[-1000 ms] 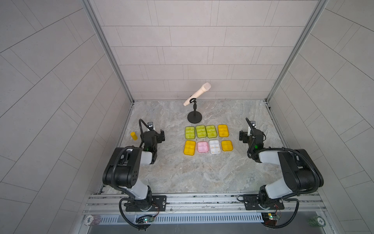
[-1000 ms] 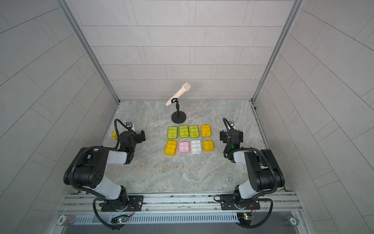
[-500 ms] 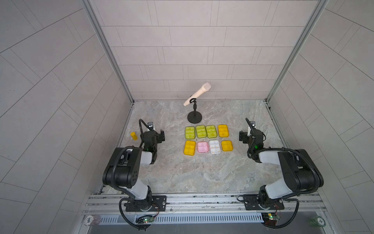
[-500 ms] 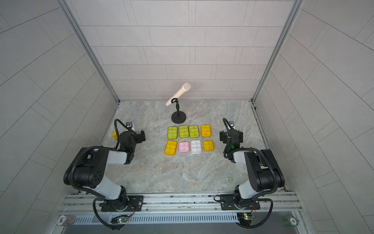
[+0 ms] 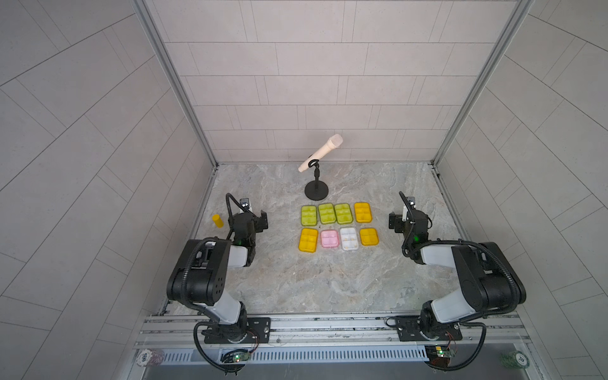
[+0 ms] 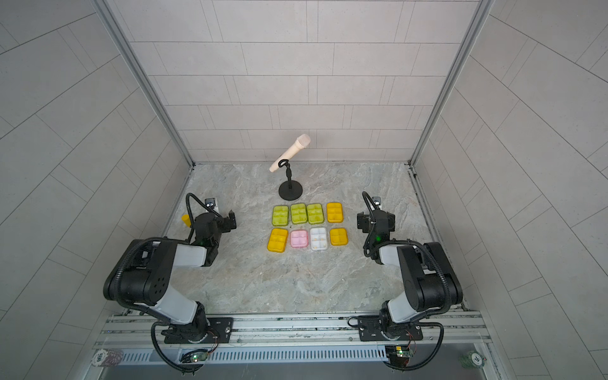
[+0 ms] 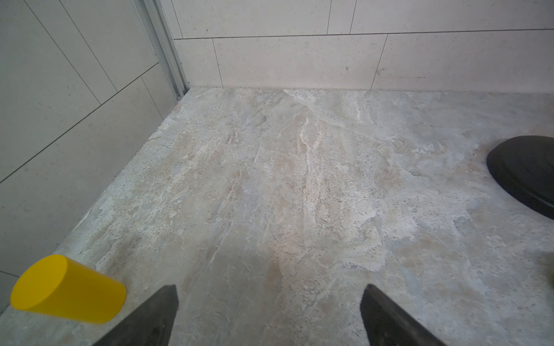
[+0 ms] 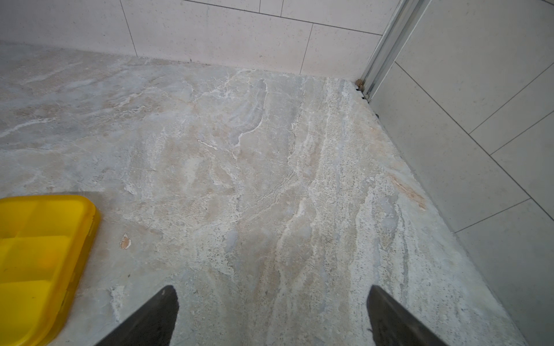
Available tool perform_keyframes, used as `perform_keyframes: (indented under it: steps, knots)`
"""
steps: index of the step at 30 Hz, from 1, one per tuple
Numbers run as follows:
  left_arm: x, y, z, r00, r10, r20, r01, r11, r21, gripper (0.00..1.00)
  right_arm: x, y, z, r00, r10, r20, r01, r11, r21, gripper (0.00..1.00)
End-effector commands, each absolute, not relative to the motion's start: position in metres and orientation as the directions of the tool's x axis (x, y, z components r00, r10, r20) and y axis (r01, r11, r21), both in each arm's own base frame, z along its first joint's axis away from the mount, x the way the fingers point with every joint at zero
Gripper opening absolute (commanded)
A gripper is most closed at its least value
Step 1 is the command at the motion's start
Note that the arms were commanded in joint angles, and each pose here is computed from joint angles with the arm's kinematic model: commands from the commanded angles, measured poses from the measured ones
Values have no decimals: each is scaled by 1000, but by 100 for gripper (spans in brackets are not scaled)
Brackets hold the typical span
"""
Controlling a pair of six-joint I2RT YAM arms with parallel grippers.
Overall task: Close pillboxes
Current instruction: Reset both arms
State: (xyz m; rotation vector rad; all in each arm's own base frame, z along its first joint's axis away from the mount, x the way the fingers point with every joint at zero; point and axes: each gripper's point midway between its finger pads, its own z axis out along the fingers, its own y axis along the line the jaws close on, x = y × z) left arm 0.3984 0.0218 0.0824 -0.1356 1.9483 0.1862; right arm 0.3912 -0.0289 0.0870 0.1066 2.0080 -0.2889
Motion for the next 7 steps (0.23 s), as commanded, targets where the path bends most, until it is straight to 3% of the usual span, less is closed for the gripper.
perform_keyframes:
  steps: [1, 7]
  knots:
    - [400, 22, 85, -364, 7, -931, -178, 981, 77, 100, 391, -30, 88, -438, -53, -898, 206, 966, -157, 100]
    - [400, 23, 85, -363, 4, -932, -179, 981, 74, 100, 391, -30, 87, -439, -54, -897, 205, 966, -159, 100]
